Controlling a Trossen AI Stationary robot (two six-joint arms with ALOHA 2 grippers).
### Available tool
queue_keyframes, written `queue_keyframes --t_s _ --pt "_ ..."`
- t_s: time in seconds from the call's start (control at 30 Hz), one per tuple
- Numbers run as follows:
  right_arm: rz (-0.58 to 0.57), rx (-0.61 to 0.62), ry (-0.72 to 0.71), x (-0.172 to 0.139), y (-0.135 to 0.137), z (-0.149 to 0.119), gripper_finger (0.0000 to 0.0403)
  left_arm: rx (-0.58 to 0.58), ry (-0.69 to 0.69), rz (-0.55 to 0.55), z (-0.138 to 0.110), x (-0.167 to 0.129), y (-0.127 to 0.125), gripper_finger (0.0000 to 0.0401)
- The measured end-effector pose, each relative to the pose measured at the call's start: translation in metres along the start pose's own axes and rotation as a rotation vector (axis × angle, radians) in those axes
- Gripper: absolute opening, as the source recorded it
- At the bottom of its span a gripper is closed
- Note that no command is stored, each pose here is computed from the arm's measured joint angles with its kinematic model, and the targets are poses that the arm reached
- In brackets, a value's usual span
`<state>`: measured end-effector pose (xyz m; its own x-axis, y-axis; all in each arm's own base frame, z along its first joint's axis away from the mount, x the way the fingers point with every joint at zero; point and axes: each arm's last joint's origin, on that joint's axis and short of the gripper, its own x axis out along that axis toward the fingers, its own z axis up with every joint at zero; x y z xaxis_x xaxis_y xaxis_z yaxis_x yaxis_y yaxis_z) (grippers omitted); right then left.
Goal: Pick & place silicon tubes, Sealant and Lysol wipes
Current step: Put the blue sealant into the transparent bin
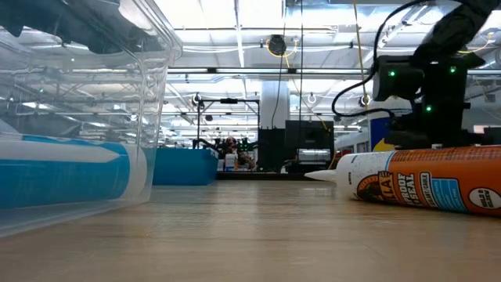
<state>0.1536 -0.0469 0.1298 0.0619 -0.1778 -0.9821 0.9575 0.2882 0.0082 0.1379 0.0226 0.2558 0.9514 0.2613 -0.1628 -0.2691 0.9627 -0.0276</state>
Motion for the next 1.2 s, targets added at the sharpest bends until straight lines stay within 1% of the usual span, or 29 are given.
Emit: queue_keyframes --t_s 0.03,0.1,0.33,0.47,0.57,0.67,0.8,0.9,1.07,1.2 --pt "0.027 -0.007 -0.001 0.003 0.0 -0.001 0.0289 0.0 0.0 0.0 0.0 0.0 0.0 0.0274" --pt "0.046 -0.038 -0.004 0.006 0.001 -0.002 0.0285 0.0 0.0 0.0 0.0 0.0 0.0 0.0274" --pt "0.06 -0.125 -0.02 0.006 0.002 -0.001 0.0274 0.0 0.0 0.0 0.0 0.0 0.0 0.0286" --pt "0.104 -0.184 -0.078 0.006 0.007 0.003 0.0267 0.0 0.0 0.0 0.0 0.0 0.0 0.0285" --pt "0.115 -0.226 -0.131 0.005 0.011 0.005 0.0258 0.0 0.0 0.0 0.0 0.0 0.0 0.028" --pt "0.131 -0.257 -0.175 0.005 0.014 0.007 0.024 0.0 0.0 0.0 0.0 0.0 0.0 0.0275" --pt "0.147 -0.304 -0.221 0.004 0.017 0.01 0.0205 0.0 0.0 0.0 0.0 0.0 0.0 0.0275" --pt "0.153 -0.32 -0.276 0.007 0.018 0.011 0.0205 0.0 0.0 0.0 0.0 0.0 0.0 0.0279" --pt "0.263 -0.321 -0.427 0.019 0.018 0.009 0.0204 0.0 0.0 0.0 0.0 0.0 0.0 0.0286" --pt "0.385 -0.302 -0.494 0.025 0.015 0.005 0.0204 0.0 0.0 0.0 0.0 0.0 0.0 0.0286"
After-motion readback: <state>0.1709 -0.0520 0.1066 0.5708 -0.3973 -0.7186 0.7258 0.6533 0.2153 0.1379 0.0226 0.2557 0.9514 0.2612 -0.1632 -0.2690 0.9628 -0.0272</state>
